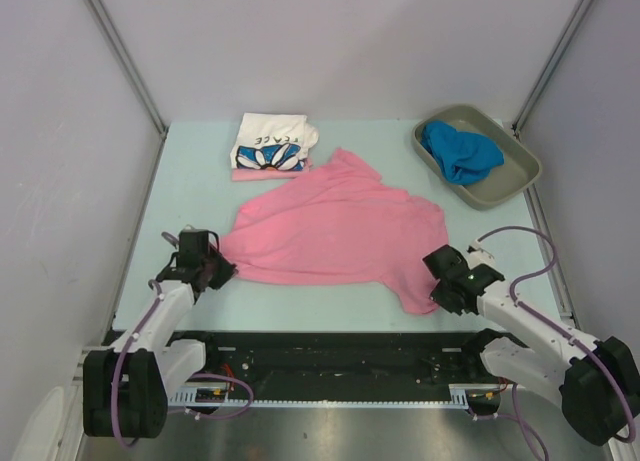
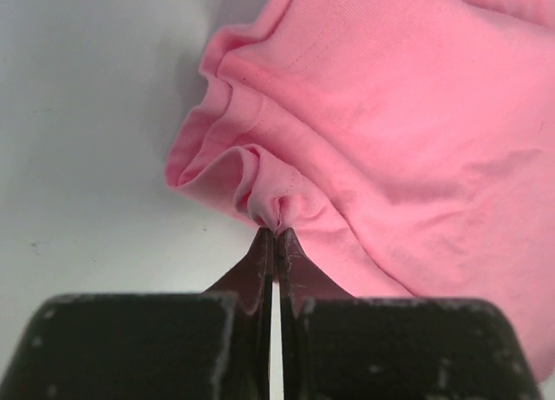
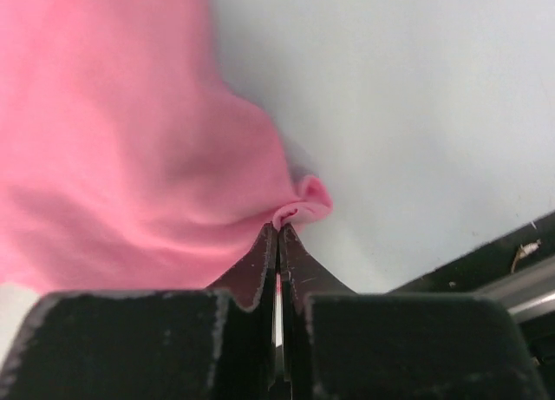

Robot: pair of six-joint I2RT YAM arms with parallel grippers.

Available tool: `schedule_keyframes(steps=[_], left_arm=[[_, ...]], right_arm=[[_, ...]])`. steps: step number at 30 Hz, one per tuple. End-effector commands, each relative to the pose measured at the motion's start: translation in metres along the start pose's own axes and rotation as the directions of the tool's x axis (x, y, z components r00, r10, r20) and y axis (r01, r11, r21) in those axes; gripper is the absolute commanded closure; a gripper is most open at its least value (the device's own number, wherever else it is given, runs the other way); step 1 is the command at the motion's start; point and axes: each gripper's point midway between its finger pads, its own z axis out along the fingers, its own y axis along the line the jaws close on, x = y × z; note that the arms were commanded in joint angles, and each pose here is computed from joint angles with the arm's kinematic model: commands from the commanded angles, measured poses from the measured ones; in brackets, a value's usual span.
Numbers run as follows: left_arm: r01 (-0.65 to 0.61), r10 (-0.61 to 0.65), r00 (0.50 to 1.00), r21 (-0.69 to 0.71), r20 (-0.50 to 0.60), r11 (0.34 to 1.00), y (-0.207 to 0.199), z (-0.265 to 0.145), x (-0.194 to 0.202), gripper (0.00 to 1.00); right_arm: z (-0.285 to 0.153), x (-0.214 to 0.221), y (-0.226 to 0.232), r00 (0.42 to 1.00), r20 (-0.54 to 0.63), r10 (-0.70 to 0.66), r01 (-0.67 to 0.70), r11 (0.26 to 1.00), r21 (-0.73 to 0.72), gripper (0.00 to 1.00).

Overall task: Fold and stack the t-shirts
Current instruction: Flatten the tshirt out

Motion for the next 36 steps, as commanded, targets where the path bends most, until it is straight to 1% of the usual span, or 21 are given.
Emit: schedule_keyframes(steps=[1,5,8,9,10,11,12,13,14,16,17,19,20,22,23,25,28,30,32,33,36], left_arm=[[-0.011,0.008,0.999,0.114,0.031,0.993,-0.036,-0.027,-0.023,1.00],[-0.015,-0.005,0.997,0.268,0.077,0.963,-0.083,-0.067,-0.049,1.00],[-0.089,0.025,0.986,0.400,0.162,0.912,-0.136,-0.125,-0.088,1.00],[-0.129,0.053,0.982,0.436,0.182,0.891,-0.149,-0.139,-0.095,1.00],[-0.137,0.070,0.984,0.451,0.163,0.882,-0.157,-0.149,-0.096,1.00],[-0.187,0.082,0.972,0.514,0.220,0.837,-0.182,-0.182,-0.113,0.97],[-0.232,0.107,0.961,0.531,0.255,0.815,-0.192,-0.197,-0.120,0.97],[-0.233,0.113,0.961,0.524,0.251,0.819,-0.194,-0.208,-0.122,0.96],[-0.276,0.118,0.946,0.561,0.302,0.781,-0.213,-0.238,-0.136,0.96],[-0.320,0.145,0.932,0.565,0.333,0.761,-0.222,-0.261,-0.144,0.95],[-0.357,0.146,0.916,0.592,0.374,0.723,-0.236,-0.286,-0.153,0.94],[-0.399,0.160,0.899,0.614,0.407,0.682,-0.248,-0.309,-0.157,0.94],[-0.432,0.148,0.881,0.638,0.449,0.637,-0.258,-0.334,-0.161,0.94],[-0.451,0.140,0.875,0.673,0.464,0.586,-0.271,-0.354,-0.164,0.94],[-0.475,0.119,0.859,0.690,0.497,0.547,-0.278,-0.378,-0.168,0.95],[-0.499,0.115,0.849,0.712,0.516,0.494,-0.290,-0.396,-0.170,0.96],[-0.558,0.077,0.811,0.728,0.580,0.398,-0.303,-0.441,-0.173,0.97],[-0.602,0.037,0.777,0.725,0.628,0.337,-0.306,-0.475,-0.173,0.97],[-0.617,0.003,0.769,0.740,0.640,0.267,-0.306,-0.502,-0.164,0.95],[-0.648,-0.030,0.744,0.732,0.668,0.210,-0.308,-0.521,-0.163,0.95],[-0.679,-0.086,0.719,0.724,0.690,0.121,-0.305,-0.560,-0.153,0.94]], right_arm=[[-0.040,-0.068,0.068,0.976,0.212,-0.041,0.084,0.976,-0.200,1.00],[-0.116,-0.140,0.127,0.914,0.405,-0.017,0.175,0.917,-0.358,1.00],[-0.162,-0.170,0.159,0.870,0.493,-0.019,0.277,0.847,-0.455,1.00],[-0.194,-0.186,0.173,0.848,0.530,0.020,0.301,0.805,-0.511,1.00],[-0.211,-0.196,0.181,0.823,0.568,0.020,0.343,0.779,-0.525,1.00],[-0.225,-0.203,0.188,0.807,0.591,0.022,0.371,0.760,-0.534,1.00],[-0.257,-0.220,0.195,0.778,0.625,0.061,0.392,0.730,-0.560,1.00],[-0.269,-0.225,0.198,0.760,0.648,0.044,0.426,0.719,-0.549,1.00],[-0.278,-0.230,0.203,0.745,0.666,0.037,0.451,0.709,-0.543,1.00],[-0.321,-0.245,0.206,0.710,0.697,0.096,0.480,0.659,-0.580,1.00],[-0.334,-0.248,0.207,0.689,0.718,0.096,0.511,0.638,-0.576,1.00],[-0.374,-0.260,0.206,0.658,0.740,0.138,0.541,0.598,-0.592,1.00],[-0.389,-0.265,0.205,0.637,0.756,0.148,0.558,0.588,-0.586,1.00],[-0.404,-0.268,0.211,0.620,0.775,0.119,0.602,0.561,-0.568,1.00],[-0.438,-0.278,0.204,0.580,0.797,0.170,0.623,0.537,-0.569,1.00],[-0.456,-0.280,0.209,0.556,0.814,0.169,0.661,0.505,-0.556,1.00],[-0.509,-0.287,0.199,0.484,0.844,0.229,0.726,0.433,-0.534,1.00],[-0.548,-0.290,0.184,0.440,0.842,0.311,0.751,0.386,-0.535,1.00],[-0.576,-0.289,0.172,0.418,0.829,0.373,0.772,0.336,-0.540,1.00],[-0.584,-0.287,0.172,0.414,0.823,0.388,0.782,0.311,-0.540,1.00],[-0.608,-0.287,0.157,0.390,0.805,0.447,0.793,0.282,-0.540,1.00]])
